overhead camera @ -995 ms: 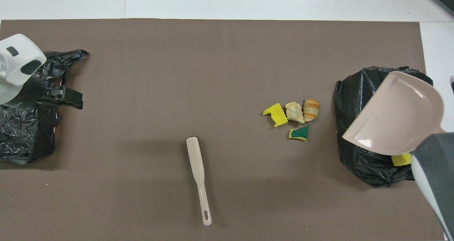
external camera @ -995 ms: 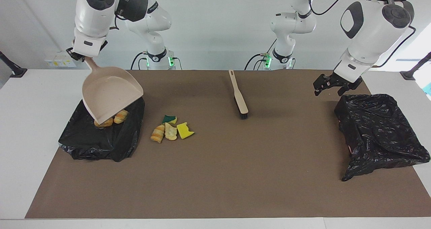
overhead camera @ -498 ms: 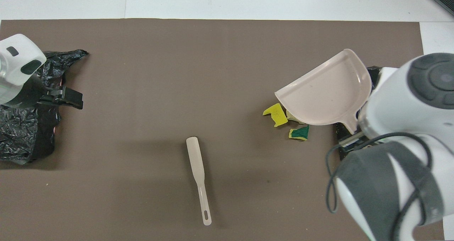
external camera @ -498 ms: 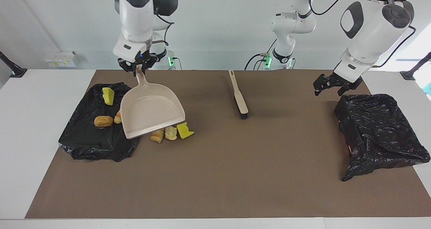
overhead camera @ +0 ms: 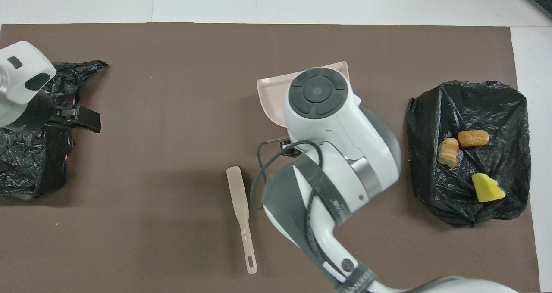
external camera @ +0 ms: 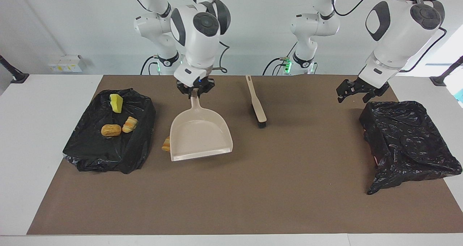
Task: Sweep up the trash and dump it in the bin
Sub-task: 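Carry the empty dustpan back to the table center with the right gripper, then lower the dustpan onto the table and release it with the right gripper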
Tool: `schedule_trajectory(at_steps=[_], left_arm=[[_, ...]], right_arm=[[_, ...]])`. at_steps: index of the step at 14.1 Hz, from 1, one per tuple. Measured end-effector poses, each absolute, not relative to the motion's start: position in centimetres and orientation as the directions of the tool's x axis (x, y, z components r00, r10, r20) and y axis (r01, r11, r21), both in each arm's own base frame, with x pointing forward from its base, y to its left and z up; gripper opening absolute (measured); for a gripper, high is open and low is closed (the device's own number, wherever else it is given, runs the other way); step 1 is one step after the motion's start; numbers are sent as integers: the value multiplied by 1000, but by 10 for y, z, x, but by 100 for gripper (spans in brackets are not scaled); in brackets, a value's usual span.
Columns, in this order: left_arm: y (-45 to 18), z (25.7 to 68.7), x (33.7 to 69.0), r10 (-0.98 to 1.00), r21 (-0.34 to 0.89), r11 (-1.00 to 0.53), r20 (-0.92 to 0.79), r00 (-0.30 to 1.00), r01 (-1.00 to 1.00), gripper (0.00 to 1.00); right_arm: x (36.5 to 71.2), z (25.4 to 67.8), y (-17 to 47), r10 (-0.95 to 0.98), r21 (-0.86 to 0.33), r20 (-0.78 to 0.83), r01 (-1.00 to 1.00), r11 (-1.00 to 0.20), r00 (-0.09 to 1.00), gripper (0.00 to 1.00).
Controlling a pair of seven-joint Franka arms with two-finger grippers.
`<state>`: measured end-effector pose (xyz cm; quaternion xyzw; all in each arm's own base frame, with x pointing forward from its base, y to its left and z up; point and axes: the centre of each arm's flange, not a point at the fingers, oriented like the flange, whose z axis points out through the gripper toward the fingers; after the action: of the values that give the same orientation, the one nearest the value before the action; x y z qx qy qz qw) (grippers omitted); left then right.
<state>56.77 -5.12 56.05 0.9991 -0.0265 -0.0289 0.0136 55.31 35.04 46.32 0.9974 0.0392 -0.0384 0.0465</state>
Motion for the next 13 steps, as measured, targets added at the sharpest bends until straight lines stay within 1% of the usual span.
schedule_trajectory(at_steps=[3,5,7,11,13], left_arm=[[-52,561,568,-55,29,-998,-57,997,-53,100],[-52,561,567,-55,29,-998,-56,997,-54,100],[-53,562,567,-56,29,-998,-56,997,-55,100],[-53,562,567,-57,29,-998,-56,997,-56,100],[-53,562,567,-58,29,-998,-55,997,-56,100]], right_arm=[[557,416,419,16,9,6,16,-1000,1000,32],[556,389,448,-36,-47,18,-35,-998,999,32],[559,377,459,-65,-102,4,-64,-993,998,32],[563,353,460,-70,-97,-15,-72,-993,997,32],[565,351,459,-56,-96,-14,-57,-994,998,32]])
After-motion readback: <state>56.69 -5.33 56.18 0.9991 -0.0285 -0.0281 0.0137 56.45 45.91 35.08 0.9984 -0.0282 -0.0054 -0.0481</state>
